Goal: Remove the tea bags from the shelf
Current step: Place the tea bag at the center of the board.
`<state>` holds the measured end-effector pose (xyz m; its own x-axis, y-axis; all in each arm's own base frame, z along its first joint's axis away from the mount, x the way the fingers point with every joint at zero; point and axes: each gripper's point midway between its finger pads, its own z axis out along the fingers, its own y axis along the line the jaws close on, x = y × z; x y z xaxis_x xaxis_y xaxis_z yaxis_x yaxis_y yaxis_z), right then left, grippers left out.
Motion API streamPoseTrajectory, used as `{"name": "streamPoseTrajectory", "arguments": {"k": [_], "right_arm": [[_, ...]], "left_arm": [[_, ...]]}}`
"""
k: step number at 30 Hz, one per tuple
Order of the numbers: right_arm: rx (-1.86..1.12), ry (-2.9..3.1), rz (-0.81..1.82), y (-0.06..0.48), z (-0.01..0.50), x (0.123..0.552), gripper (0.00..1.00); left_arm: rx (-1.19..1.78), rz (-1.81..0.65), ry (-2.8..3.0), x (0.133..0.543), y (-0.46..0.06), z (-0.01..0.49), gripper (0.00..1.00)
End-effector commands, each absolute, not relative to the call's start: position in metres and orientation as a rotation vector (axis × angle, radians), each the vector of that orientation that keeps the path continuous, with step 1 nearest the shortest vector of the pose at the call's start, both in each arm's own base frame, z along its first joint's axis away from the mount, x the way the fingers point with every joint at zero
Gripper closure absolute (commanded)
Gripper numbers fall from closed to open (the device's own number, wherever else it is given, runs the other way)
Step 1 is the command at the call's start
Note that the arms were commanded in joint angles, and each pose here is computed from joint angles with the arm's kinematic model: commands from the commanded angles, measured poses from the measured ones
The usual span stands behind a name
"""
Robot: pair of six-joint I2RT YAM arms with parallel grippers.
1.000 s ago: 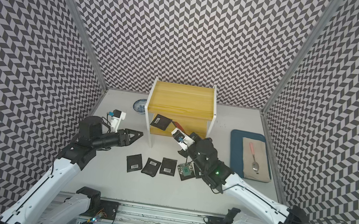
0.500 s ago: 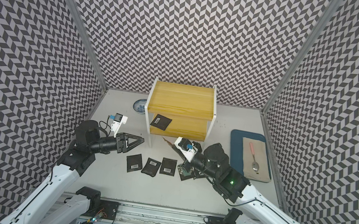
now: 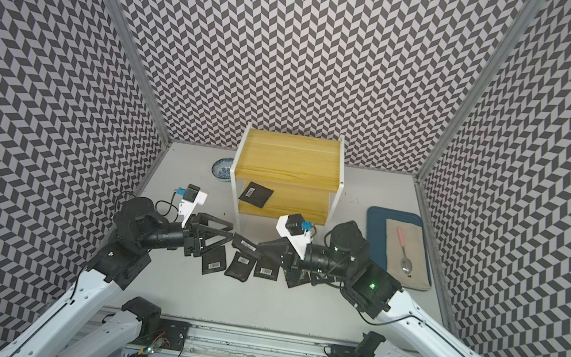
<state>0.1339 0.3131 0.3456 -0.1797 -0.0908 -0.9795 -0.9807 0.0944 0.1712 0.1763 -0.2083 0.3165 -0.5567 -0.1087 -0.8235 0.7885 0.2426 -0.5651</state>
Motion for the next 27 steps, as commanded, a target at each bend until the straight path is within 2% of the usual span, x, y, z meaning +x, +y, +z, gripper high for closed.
{"name": "streamPoseTrajectory", "arguments": {"k": [1,6,13,19,27], "right_arm": [[-1.128,1.396,1.335,0.315,0.366,0.127,1.0],[-1.117,1.351,1.413,0.314,0.375,0.125,1.0],[-1.101,1.391,1.402,0.32,0.372,0.136,1.0],[-1.061,1.442,1.357,0.316,0.362,0.151,1.0],[-1.024,1.444,1.342,0.309,0.363,0.156,1.0]], "left_arm": [[0.715,-1.423,1.604,0.164,-0.211,0.339,0.32],[0.755,-1.459,1.598,0.157,-0.217,0.337,0.35],[0.769,-1.477,1.599,0.152,-0.22,0.335,0.45],[0.731,-1.427,1.595,0.155,-0.216,0.339,0.4],[0.756,-1.485,1.613,0.152,-0.22,0.332,0.34]]}}
